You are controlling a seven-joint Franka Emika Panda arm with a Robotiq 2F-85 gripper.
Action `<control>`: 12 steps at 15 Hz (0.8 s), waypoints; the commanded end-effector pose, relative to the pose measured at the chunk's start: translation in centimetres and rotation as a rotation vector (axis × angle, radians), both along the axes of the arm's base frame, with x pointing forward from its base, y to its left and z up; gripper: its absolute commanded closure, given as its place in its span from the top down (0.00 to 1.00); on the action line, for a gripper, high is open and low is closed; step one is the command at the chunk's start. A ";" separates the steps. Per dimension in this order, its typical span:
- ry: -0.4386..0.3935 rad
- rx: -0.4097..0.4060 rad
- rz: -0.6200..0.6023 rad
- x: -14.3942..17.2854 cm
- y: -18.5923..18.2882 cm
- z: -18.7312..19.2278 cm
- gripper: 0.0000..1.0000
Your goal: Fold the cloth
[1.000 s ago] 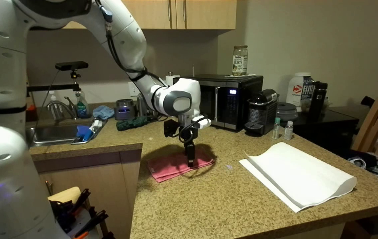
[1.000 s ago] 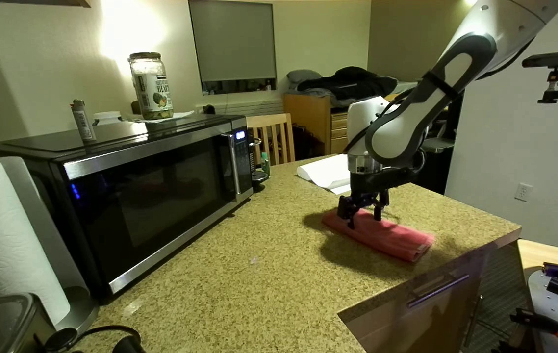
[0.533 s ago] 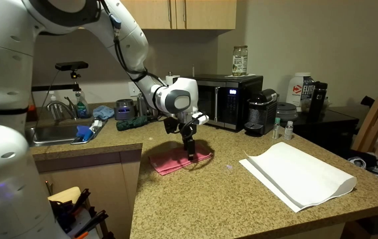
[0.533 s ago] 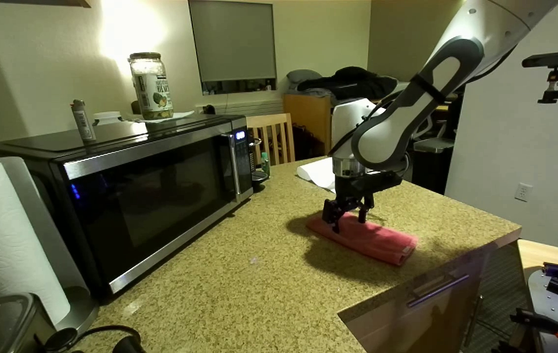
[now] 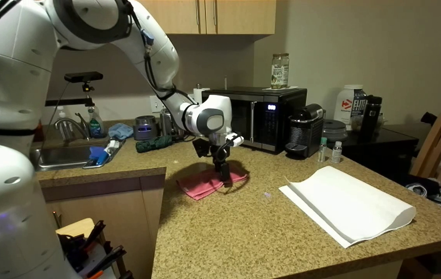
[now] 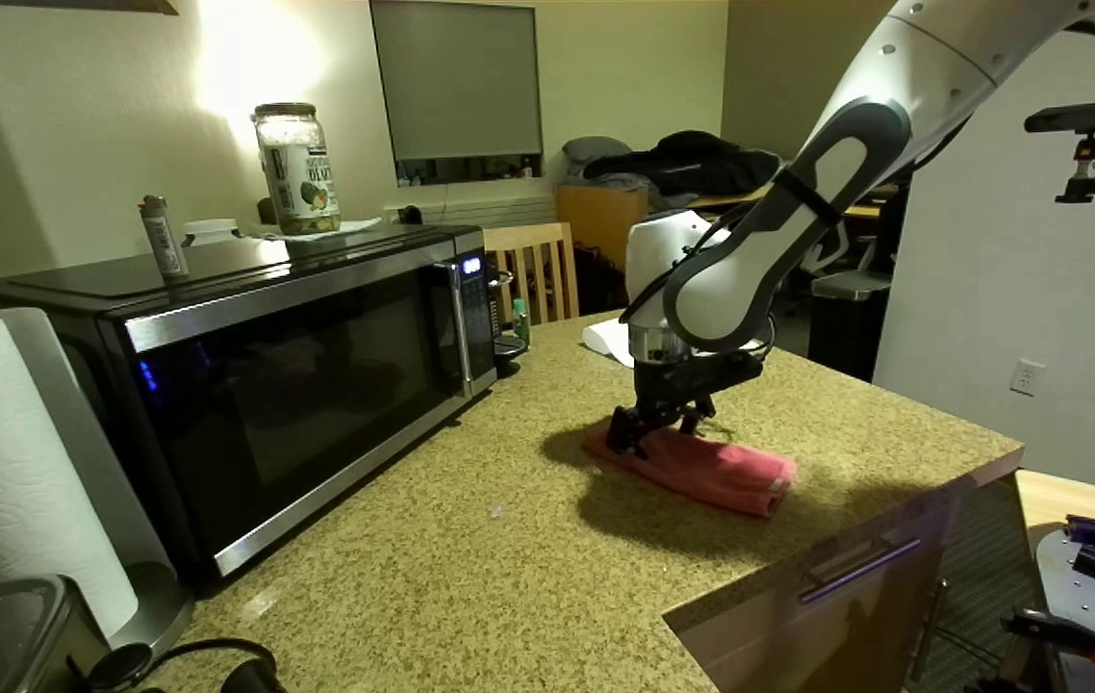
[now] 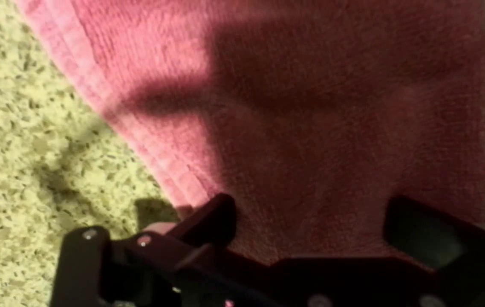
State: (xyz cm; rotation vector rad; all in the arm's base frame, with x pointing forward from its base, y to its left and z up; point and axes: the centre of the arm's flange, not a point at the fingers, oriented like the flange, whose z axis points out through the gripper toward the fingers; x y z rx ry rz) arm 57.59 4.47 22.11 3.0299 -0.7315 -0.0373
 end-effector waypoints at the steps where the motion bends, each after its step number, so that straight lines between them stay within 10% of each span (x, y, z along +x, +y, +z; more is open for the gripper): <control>1: 0.003 0.020 0.040 1.4 1.0 -1.7 1.00; 12: -0.007 0.004 0.069 1.7 2.5 2.9 1.00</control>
